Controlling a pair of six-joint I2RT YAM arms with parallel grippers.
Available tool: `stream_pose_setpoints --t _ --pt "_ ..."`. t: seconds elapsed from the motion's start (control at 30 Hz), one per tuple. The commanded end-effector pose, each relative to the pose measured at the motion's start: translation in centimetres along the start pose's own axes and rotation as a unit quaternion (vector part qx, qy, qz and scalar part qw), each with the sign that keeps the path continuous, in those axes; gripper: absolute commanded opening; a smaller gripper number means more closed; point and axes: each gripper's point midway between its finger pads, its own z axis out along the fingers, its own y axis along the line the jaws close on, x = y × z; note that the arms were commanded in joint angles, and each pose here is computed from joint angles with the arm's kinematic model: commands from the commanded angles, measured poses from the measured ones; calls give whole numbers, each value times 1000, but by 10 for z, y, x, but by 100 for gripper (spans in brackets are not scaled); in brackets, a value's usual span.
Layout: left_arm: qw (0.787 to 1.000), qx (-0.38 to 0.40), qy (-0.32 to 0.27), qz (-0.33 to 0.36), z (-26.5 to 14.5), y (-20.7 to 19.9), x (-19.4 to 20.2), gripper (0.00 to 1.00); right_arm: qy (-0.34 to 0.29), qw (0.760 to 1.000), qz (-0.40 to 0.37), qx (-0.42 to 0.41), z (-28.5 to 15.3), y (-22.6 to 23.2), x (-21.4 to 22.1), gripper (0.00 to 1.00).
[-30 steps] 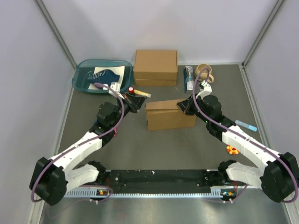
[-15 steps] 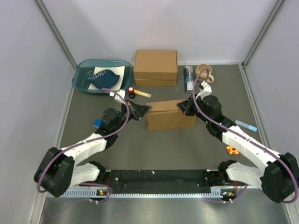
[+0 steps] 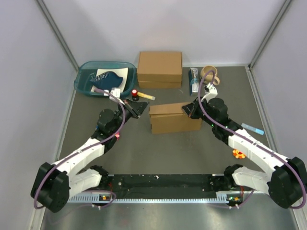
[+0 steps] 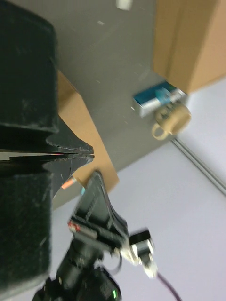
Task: Fold the paper box
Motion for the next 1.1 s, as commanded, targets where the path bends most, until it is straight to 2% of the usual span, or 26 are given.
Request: stream_pose_setpoints --t 0.0,0.33,0.6,0.77,0.93,1.07 --pt "996 -79 23 -34 -8 49 33 0 100 993 -5 68 -5 -43 57 0" --pt "995 -57 70 -37 -5 38 51 0 101 993 -2 66 -3 -42 58 0" --pt "992 -119 17 30 -25 48 17 0 100 993 -4 69 -4 -43 57 0" --pt "989 -138 22 42 -36 53 17 0 104 992 -3 69 -4 -43 59 0" --pt "992 -118 35 35 -33 49 23 0 103 992 -3 67 -4 -42 58 0" --pt "995 -37 91 9 -24 24 45 0 104 992 -3 67 -4 -42 58 0"
